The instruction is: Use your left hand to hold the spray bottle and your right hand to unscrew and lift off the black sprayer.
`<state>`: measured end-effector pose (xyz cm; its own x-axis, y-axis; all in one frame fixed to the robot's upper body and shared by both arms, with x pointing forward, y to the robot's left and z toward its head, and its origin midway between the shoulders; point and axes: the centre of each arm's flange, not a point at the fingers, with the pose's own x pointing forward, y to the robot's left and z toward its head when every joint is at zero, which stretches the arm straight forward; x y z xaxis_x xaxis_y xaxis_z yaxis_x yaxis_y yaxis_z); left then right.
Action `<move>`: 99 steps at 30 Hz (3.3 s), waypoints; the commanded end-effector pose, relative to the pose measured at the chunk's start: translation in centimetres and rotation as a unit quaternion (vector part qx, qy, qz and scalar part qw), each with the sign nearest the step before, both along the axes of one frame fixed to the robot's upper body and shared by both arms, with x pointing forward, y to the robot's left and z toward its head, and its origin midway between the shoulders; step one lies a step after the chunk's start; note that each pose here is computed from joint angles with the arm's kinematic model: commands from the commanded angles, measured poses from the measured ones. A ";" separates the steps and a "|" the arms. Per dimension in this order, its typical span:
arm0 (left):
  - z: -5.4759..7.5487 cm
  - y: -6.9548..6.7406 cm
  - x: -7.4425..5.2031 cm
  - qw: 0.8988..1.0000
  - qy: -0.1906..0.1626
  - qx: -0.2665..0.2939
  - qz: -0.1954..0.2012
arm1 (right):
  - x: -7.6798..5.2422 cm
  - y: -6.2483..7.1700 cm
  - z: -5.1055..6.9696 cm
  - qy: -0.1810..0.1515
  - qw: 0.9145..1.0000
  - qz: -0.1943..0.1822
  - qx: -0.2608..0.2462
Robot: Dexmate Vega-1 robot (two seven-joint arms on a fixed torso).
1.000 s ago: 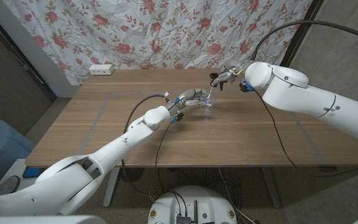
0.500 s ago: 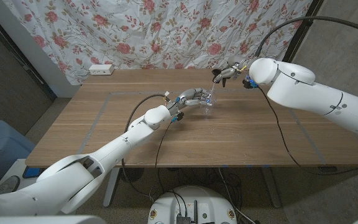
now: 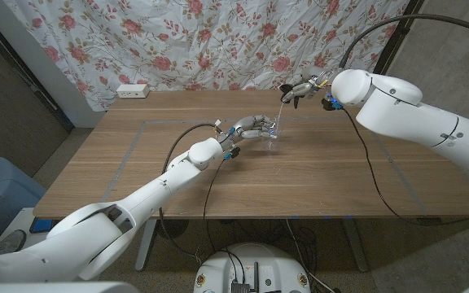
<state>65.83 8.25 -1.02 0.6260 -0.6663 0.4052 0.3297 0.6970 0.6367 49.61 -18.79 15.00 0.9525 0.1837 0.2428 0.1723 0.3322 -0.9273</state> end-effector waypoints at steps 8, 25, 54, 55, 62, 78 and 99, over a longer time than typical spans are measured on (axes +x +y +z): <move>-0.1 0.4 0.2 1.000 0.003 0.002 0.004 | -1.0 -0.8 1.4 -0.019 1.000 0.002 0.013; 0.0 0.6 0.1 1.000 0.001 0.007 0.007 | -1.7 -1.9 2.7 -0.034 0.999 0.001 0.031; -0.7 3.3 -0.2 0.999 0.005 -0.008 0.042 | -2.9 -2.9 3.7 -0.060 0.996 0.003 0.065; -0.8 3.4 -0.3 0.999 0.006 -0.010 0.044 | -2.8 -3.0 3.7 -0.059 0.996 0.000 0.064; -1.4 4.3 -0.3 0.998 0.013 -0.030 0.053 | -2.0 -3.3 3.1 -0.063 0.996 -0.023 0.059; -2.8 5.7 -0.4 0.995 0.034 -0.074 0.056 | -0.2 -3.5 1.4 -0.065 0.995 -0.053 0.049; -3.8 6.9 -0.5 0.993 0.046 -0.089 0.063 | 2.8 -3.9 -1.0 -0.044 0.995 -0.067 0.063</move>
